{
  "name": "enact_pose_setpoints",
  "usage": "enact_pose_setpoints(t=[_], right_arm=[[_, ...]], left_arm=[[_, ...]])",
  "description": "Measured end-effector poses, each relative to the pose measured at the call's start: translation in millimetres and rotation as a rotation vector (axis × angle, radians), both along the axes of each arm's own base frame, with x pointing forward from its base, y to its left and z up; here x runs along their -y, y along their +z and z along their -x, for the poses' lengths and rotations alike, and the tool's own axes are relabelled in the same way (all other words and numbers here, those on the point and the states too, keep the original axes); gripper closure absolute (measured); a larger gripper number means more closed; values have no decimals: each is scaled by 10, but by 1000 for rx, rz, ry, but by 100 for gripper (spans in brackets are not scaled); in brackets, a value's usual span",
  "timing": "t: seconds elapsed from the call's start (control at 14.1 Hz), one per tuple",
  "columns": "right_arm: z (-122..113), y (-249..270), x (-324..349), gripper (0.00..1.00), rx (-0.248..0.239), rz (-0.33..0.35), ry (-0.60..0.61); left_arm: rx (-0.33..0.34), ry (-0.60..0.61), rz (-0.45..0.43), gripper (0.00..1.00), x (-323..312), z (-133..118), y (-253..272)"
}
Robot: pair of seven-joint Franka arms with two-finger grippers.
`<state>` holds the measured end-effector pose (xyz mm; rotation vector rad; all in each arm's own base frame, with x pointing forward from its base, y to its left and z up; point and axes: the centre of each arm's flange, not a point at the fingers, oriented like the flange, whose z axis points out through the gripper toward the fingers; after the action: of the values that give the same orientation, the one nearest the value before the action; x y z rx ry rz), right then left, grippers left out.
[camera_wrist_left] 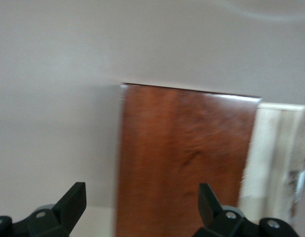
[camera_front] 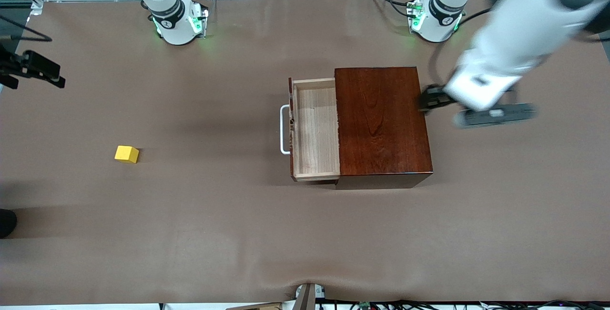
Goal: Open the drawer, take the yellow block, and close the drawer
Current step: 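Move the left gripper over the open drawer front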
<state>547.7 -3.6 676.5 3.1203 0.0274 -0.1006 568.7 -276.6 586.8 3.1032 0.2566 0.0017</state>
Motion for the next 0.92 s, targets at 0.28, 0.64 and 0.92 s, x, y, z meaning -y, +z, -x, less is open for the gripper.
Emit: enact_pose_setpoints(t=[0.28,0.64,0.92], right_arm=[[115,-115,80,0,11,1,-15],[71,-152,180,0,38,1,-33],[76,-152,251,0,38,2,-47]], left_arm=[[17,230,40,0,994,212,-366],[10,550,99,0,1878,451,-924],[-12,826,162,0,2467,676,-1370]])
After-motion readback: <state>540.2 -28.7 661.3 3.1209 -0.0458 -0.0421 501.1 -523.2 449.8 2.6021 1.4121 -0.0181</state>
